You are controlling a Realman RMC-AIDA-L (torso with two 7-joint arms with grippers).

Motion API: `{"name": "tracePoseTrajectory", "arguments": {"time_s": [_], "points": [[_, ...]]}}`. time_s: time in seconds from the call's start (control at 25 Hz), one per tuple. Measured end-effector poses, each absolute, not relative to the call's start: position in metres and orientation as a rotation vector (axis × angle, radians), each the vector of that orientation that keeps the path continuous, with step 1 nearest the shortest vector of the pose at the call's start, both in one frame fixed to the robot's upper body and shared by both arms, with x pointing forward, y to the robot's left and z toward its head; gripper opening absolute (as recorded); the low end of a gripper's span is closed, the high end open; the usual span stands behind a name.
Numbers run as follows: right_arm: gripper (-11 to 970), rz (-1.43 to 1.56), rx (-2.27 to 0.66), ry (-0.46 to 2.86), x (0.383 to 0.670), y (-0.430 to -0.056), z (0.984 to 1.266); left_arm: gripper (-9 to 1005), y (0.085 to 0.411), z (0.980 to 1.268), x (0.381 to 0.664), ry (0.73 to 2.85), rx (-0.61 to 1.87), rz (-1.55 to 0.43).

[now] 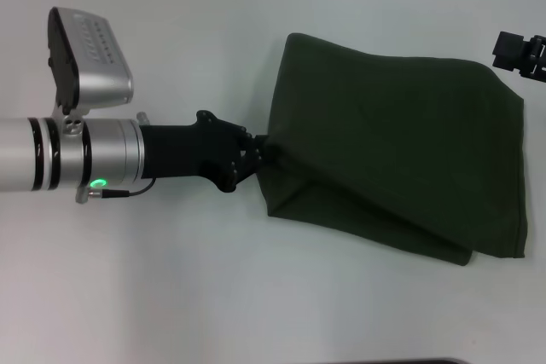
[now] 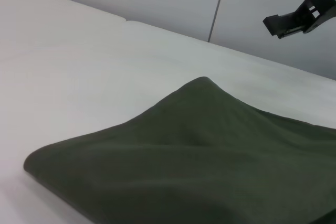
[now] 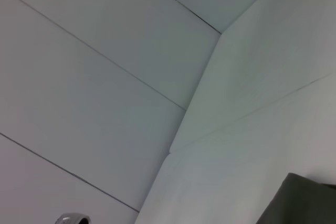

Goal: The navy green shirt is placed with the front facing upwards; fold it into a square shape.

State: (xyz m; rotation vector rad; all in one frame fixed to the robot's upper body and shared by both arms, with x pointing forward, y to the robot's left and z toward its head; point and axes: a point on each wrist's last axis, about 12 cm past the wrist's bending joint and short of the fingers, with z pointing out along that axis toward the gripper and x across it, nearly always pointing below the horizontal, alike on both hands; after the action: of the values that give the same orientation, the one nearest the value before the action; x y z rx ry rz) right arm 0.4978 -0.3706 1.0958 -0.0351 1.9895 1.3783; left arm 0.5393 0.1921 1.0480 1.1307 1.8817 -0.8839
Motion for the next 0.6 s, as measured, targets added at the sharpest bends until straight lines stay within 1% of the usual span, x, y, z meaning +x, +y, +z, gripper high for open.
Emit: {"name": "tracePoseTrajectory", "arguments": {"time_s": [0.28,0.6], "points": [[748,1.378,-0.031,1.991,0.498,-0.371,1.096,82,0.190,1.053,0.548,1.877,1.128,-0.864],[748,1.376,-0.030,1.991,0.499,-0.370,1.096,81,0.195,1.058,0.556,1.882,1.063,-0.838]]}}
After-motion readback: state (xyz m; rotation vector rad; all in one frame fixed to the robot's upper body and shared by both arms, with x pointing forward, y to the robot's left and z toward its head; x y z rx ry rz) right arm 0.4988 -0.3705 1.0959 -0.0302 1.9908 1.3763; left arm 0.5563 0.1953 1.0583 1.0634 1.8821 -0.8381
